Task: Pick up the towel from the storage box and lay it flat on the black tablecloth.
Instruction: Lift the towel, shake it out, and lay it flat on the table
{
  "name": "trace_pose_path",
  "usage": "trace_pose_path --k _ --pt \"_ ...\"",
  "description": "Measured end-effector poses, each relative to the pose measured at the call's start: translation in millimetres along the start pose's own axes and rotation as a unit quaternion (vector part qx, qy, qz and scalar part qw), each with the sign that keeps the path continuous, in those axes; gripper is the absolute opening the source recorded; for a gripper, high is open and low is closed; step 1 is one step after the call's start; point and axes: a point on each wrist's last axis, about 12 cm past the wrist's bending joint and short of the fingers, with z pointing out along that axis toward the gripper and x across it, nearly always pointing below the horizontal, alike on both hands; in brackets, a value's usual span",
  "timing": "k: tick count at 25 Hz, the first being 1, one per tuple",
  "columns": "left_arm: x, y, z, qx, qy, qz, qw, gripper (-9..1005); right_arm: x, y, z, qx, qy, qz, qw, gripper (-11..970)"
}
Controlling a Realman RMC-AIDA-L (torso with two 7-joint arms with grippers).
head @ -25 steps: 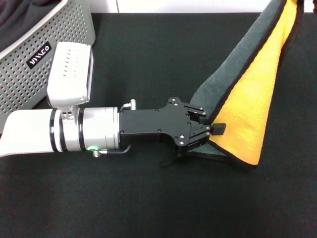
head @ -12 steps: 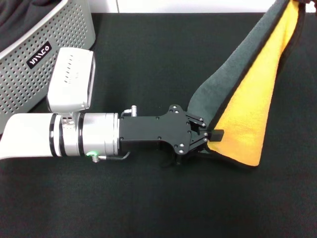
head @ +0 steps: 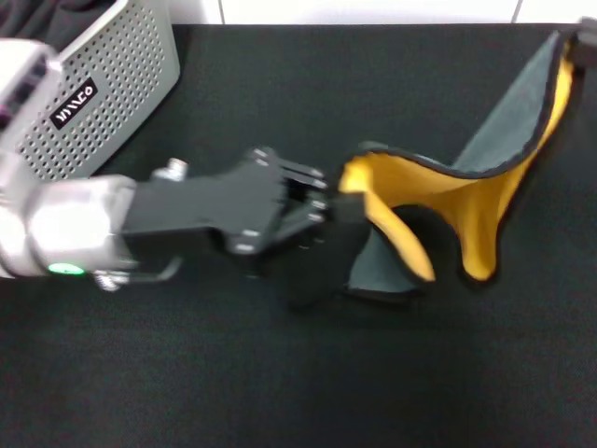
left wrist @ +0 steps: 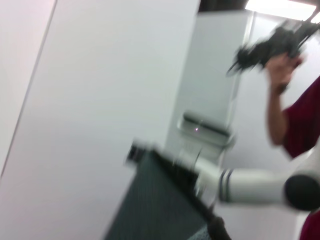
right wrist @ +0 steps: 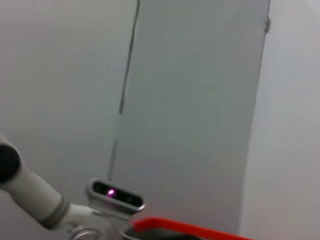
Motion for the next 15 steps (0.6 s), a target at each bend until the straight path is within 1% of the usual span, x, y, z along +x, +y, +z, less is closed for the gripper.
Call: trace_pose_path --k 3,7,12,15 --pt "-17.6 -7.9 -14.6 0.018 -0.015 0.002 1.0 17 0.1 13.9 -7.8 -0.011 -0.023 0.025 0.999 2" --pt "-32.1 -14.3 -27.6 0.033 0.003 0.003 0.999 17 2.1 33.5 -15.9 -0.028 -0.054 0.054 0.997 2" --pt "-53.7 -27.2 -41.8 0.087 0.055 -0.004 0.995 17 3.7 54.8 -21.6 -0.05 -0.098 0.084 0.99 2" --pt "-59.6 -31.7 -49.0 0.108 0.091 -0.019 0.99 17 6.7 65.6 -23.7 -0.062 -0.12 0.111 0.985 2"
